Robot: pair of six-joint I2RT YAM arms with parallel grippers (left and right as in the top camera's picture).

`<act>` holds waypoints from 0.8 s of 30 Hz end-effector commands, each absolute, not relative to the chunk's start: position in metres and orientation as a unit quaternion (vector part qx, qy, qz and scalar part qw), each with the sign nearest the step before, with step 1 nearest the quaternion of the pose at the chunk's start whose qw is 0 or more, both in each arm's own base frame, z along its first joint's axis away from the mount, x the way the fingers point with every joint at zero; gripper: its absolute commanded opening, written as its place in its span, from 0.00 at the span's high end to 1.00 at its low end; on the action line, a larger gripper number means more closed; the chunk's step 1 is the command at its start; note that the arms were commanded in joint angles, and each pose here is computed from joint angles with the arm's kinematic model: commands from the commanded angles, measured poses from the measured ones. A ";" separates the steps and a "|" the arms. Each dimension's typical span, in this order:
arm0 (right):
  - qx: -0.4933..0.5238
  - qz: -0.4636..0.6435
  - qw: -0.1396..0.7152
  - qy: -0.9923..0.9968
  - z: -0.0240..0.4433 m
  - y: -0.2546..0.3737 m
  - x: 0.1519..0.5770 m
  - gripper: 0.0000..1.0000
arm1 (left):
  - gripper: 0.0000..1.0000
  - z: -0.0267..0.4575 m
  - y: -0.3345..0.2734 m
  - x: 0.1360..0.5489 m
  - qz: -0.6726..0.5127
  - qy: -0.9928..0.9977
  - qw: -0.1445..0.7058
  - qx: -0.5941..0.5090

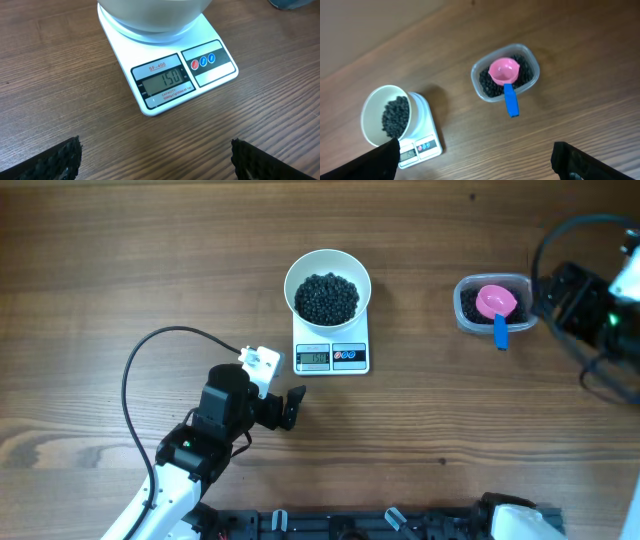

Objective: Scoop item into bowl and weigh 150g on scale

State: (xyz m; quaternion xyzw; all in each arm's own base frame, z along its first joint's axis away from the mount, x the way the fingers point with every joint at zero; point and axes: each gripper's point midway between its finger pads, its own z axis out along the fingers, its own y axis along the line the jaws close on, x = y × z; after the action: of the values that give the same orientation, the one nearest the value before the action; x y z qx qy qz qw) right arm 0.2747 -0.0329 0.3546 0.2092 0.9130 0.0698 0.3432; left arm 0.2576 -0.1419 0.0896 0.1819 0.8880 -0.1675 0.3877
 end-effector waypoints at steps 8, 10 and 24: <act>0.230 0.023 0.339 0.912 0.357 -0.044 0.242 0.00 | 0.00 0.090 -0.140 0.258 -0.166 0.889 0.390 0.174; 0.240 -0.014 0.408 0.881 0.379 -0.062 0.258 0.00 | 0.00 0.090 -0.140 0.258 -0.166 0.889 0.390 0.174; 0.115 0.029 0.717 0.687 0.286 -0.031 0.232 0.00 | 0.00 0.090 -0.140 0.258 -0.166 0.889 0.390 0.174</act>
State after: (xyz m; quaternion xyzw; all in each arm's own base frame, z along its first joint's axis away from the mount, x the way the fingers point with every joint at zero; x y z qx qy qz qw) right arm 0.2329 -0.0372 0.2988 0.1194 0.7018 0.0072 0.7023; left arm 0.2575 -0.1419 0.0896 0.1819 0.8881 -0.1674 0.3876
